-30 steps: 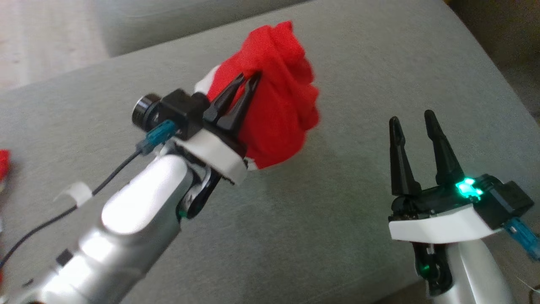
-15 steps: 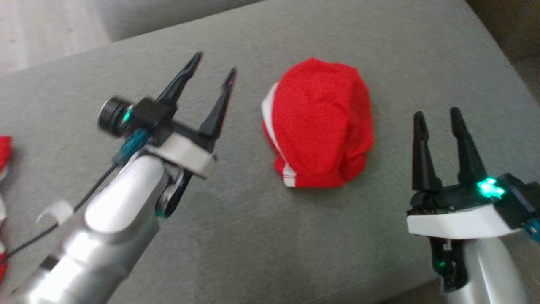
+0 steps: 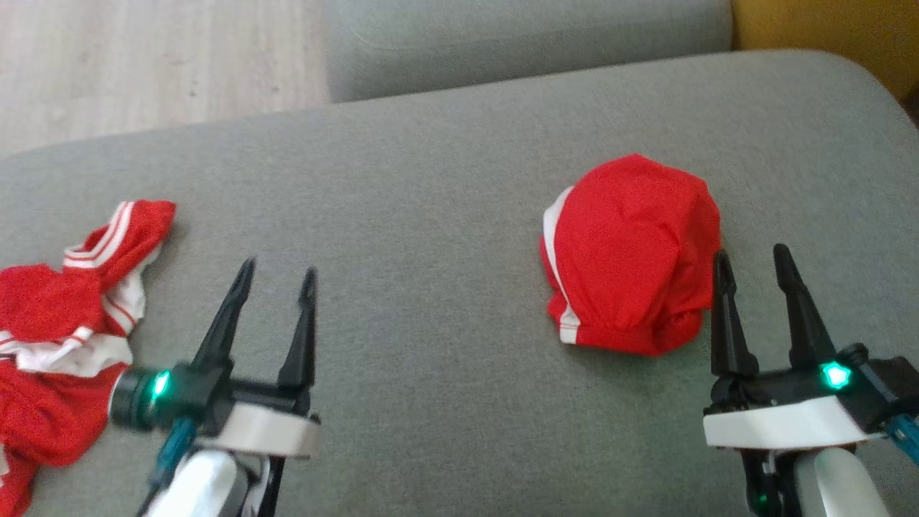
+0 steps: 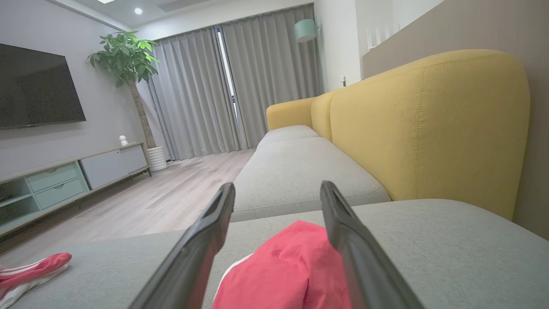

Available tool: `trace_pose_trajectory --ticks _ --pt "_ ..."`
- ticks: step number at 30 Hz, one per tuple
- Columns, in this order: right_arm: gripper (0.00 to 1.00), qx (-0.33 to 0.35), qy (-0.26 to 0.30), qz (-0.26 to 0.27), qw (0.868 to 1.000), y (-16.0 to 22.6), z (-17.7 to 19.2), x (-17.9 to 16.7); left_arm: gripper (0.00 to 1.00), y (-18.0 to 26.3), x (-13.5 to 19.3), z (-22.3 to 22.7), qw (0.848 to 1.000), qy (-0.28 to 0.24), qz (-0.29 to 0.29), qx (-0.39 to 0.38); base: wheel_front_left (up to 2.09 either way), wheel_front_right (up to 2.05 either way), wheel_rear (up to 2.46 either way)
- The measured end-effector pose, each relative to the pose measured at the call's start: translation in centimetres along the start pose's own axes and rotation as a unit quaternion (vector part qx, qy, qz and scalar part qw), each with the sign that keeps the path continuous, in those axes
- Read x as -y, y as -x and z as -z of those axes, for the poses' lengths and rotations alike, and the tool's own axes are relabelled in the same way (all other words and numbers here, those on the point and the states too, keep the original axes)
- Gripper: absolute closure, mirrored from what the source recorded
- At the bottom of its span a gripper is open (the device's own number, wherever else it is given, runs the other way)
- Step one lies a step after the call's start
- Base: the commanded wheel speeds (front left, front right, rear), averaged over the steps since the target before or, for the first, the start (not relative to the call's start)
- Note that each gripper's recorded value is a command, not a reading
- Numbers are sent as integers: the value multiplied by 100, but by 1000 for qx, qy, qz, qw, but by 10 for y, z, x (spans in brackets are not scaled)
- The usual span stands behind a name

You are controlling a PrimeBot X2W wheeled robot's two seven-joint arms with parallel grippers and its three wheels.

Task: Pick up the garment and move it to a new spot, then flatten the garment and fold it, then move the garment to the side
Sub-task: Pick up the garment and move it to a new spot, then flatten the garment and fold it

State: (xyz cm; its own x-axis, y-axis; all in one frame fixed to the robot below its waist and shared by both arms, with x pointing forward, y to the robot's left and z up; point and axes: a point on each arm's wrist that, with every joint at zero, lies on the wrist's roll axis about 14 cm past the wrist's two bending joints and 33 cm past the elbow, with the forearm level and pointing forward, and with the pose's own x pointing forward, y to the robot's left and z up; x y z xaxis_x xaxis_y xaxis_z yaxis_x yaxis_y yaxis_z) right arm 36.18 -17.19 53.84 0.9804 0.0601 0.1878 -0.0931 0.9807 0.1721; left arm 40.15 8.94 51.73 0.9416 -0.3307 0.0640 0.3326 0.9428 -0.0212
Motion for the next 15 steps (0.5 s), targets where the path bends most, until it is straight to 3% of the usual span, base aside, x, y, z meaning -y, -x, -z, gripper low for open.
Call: trace_pose_trajectory --ticks 6,15 --pt "0 -7 -5 -15 1000 5 4 -11 0 33 -12 2 998 10 -55 2 0 0 0" --pt "0 -18 -5 -17 1000 9 11 -12 0 36 -6 -3 998 23 -57 17 0 0 0"
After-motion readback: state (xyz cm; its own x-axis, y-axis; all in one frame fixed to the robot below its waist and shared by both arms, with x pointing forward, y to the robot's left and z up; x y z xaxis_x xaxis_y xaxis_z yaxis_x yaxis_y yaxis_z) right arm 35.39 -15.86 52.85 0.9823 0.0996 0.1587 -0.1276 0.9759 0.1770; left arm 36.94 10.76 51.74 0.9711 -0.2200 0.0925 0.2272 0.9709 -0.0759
